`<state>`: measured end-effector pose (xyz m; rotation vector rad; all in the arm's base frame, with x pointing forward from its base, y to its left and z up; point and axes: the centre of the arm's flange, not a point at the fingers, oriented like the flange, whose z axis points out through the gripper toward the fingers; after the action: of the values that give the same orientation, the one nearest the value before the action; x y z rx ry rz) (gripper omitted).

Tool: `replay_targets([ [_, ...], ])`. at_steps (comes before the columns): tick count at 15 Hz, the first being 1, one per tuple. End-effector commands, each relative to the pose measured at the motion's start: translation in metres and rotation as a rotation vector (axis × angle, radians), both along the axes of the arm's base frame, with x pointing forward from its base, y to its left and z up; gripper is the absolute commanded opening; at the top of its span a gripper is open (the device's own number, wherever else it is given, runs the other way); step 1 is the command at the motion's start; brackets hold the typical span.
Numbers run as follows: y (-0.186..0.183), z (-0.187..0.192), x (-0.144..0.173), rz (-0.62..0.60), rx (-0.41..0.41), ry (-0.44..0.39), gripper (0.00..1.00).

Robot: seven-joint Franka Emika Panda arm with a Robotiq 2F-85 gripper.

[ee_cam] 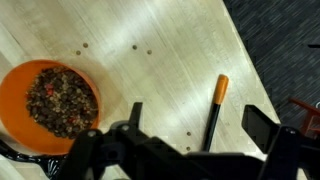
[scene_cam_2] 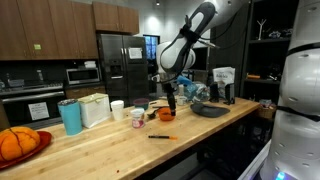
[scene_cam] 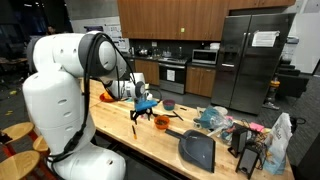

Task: Put the orange and black pen in the stacked white cups.

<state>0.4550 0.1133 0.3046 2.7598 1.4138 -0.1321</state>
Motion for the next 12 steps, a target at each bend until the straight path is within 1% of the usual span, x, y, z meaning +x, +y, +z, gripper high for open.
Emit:
replay_targets([
  [1,0.003,-0.008,0.002,0.063,0.038,-0.056,1.0],
  [4,0.016,-0.025,0.008,0.114,0.07,-0.116,1.0],
  [7,0.031,-0.045,0.009,0.145,0.116,-0.132,1.0],
  [9,0.041,-0.057,0.007,0.12,0.137,-0.127,1.0],
  [10,0.046,-0.062,0.004,0.092,0.151,-0.108,1.0],
  [12,0.054,-0.068,-0.004,0.048,0.136,-0.099,1.0],
])
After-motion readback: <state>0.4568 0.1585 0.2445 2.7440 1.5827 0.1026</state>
